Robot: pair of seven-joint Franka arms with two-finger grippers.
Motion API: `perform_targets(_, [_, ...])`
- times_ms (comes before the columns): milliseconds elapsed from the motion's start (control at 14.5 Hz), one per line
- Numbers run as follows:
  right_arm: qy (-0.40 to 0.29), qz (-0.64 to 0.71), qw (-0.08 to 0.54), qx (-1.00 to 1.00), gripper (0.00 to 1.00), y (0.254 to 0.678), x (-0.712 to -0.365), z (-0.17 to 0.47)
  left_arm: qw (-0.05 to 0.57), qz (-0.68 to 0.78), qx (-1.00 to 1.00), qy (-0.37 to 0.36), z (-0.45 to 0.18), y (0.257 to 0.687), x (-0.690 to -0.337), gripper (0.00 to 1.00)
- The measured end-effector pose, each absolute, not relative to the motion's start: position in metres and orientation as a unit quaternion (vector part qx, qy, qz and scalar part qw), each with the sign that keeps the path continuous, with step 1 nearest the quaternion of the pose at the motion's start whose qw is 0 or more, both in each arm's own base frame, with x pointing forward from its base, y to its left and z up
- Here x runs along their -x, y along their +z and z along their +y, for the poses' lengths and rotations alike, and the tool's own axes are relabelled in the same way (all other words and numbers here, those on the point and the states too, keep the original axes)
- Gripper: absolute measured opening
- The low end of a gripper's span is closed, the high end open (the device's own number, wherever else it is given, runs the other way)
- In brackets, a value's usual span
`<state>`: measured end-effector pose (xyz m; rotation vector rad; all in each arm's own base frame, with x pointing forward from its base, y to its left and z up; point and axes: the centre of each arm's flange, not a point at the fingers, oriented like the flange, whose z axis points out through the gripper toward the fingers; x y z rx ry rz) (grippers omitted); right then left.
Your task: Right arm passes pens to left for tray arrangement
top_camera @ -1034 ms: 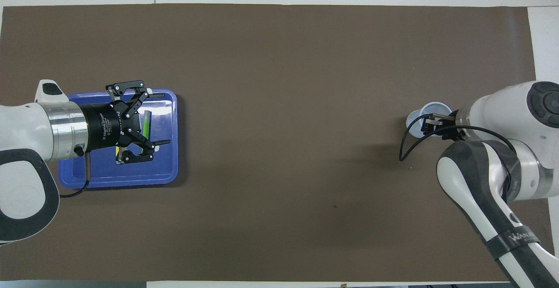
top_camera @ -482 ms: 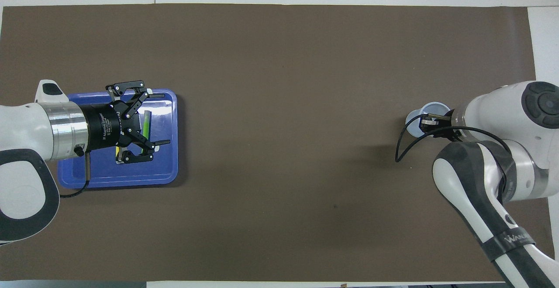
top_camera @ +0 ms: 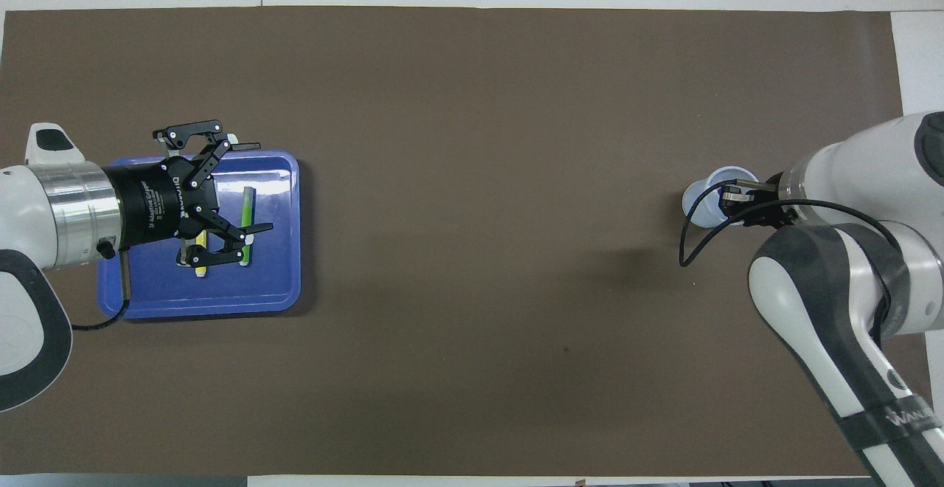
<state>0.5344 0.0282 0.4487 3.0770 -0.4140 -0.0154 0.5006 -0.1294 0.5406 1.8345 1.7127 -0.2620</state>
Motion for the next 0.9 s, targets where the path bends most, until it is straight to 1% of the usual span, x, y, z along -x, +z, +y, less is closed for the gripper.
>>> perform_targets(207, [0.001, -0.114, 0.018, -0.993, 0.17, 0.507, -0.519, 0.046, 0.312, 0.644, -0.692, -0.093, -0.128, 0.551, -0.502, 1.0])
perform_targets(345, [0.018, -0.08, 0.015, -0.997, 0.17, 0.534, -0.503, 0.073, 0.318, 0.645, -0.69, -0.09, -0.131, 0.56, -0.503, 1.0])
perform_targets(413, [0.024, -0.063, 0.004, -0.998, 0.17, 0.543, -0.496, 0.092, 0.321, 0.648, -0.685, -0.09, -0.133, 0.565, -0.504, 1.0])
perform_targets(689, [0.038, 0.027, -0.073, -0.996, 0.17, 0.568, -0.478, 0.174, 0.339, 0.642, -0.683, -0.079, -0.141, 0.587, -0.509, 1.0])
perform_targets(896, [0.09, 0.108, -0.108, -0.984, 0.17, 0.586, -0.476, 0.226, 0.339, 0.621, -0.7, -0.098, -0.157, 0.613, -0.52, 1.0])
